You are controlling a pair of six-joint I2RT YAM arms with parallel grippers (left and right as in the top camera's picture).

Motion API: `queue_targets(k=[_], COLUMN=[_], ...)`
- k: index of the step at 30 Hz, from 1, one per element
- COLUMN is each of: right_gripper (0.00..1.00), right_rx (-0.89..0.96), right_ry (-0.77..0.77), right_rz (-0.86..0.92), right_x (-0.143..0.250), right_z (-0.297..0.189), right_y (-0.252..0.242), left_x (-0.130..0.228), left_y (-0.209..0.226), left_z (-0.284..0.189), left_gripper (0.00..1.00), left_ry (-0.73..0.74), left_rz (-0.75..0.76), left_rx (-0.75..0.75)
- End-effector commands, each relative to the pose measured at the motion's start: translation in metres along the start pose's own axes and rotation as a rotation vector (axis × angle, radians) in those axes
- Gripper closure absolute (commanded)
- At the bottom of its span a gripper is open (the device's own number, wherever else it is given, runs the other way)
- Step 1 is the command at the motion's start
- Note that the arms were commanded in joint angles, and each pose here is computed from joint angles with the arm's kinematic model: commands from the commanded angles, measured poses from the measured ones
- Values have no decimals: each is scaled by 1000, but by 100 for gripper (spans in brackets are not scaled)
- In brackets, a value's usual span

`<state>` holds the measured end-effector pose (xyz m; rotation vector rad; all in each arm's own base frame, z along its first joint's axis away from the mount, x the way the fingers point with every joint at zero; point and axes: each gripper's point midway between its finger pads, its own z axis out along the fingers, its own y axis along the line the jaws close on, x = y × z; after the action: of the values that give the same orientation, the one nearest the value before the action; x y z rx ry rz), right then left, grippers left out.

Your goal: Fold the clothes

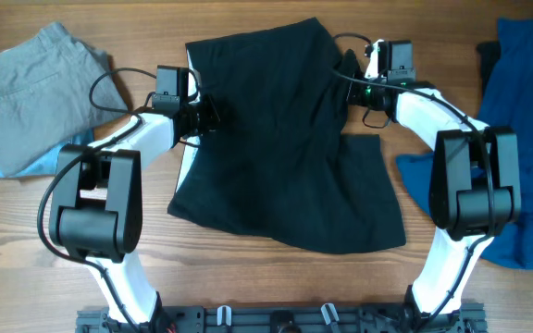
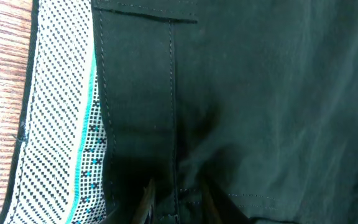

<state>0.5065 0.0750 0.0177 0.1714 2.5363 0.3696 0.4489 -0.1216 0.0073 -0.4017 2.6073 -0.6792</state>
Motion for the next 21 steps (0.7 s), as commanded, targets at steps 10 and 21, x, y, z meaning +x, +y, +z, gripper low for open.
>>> queue_targets(k=[10, 21], right_gripper=[60, 37], right_rx=[466, 144], right_ry=[-184, -480], right_rz=[-294, -153], right_x=[-63, -132], right_z=[-144, -146], right_y=[-40, -12], left_x=[52, 54], left_y=[59, 61], left_z=[31, 30], left_gripper=[80, 80], left_ry=[139, 149], left_rz=[-46, -50], left_rx=[-183, -189])
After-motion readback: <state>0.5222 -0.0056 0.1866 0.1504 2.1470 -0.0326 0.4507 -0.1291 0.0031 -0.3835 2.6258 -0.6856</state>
